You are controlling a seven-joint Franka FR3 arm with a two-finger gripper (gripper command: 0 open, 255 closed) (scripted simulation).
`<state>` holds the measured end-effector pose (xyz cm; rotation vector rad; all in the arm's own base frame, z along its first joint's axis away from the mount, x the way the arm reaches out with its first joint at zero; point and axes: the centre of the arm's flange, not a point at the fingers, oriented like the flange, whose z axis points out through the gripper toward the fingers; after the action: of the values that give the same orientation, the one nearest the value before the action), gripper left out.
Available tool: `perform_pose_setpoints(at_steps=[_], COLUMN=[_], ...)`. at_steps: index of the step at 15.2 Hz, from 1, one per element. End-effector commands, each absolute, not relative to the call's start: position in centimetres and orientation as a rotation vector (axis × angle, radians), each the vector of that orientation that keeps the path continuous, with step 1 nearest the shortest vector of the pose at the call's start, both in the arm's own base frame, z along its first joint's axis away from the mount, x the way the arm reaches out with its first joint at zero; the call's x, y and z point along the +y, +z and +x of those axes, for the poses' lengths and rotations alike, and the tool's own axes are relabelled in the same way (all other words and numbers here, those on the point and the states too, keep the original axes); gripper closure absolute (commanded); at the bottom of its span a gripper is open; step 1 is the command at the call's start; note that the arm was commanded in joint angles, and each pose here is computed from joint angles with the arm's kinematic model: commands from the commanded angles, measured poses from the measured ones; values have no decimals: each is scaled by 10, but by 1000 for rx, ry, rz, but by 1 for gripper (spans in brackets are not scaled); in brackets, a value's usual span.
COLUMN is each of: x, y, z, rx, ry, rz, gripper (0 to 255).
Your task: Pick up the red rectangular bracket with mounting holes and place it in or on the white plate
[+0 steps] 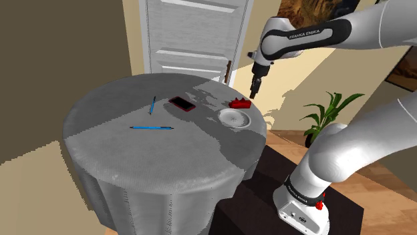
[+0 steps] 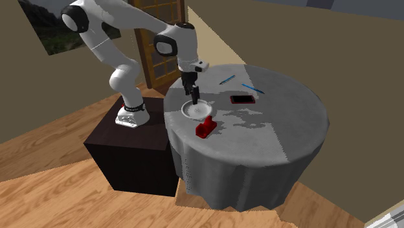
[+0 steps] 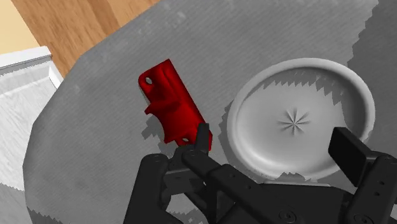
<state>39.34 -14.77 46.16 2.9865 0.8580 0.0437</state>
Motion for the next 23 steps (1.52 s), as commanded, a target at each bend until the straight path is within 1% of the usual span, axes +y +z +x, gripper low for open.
perform_pose_setpoints(at_steps=[1, 9, 17, 23], x=[-161, -203, -205, -205], y=[445, 377, 335, 335], z=[411, 481, 484, 484], rx=[966, 1357, 1370, 1370], ry=[40, 24, 23, 23], rz=[2952, 2797, 2790, 2790], gripper=[0, 0, 0, 0])
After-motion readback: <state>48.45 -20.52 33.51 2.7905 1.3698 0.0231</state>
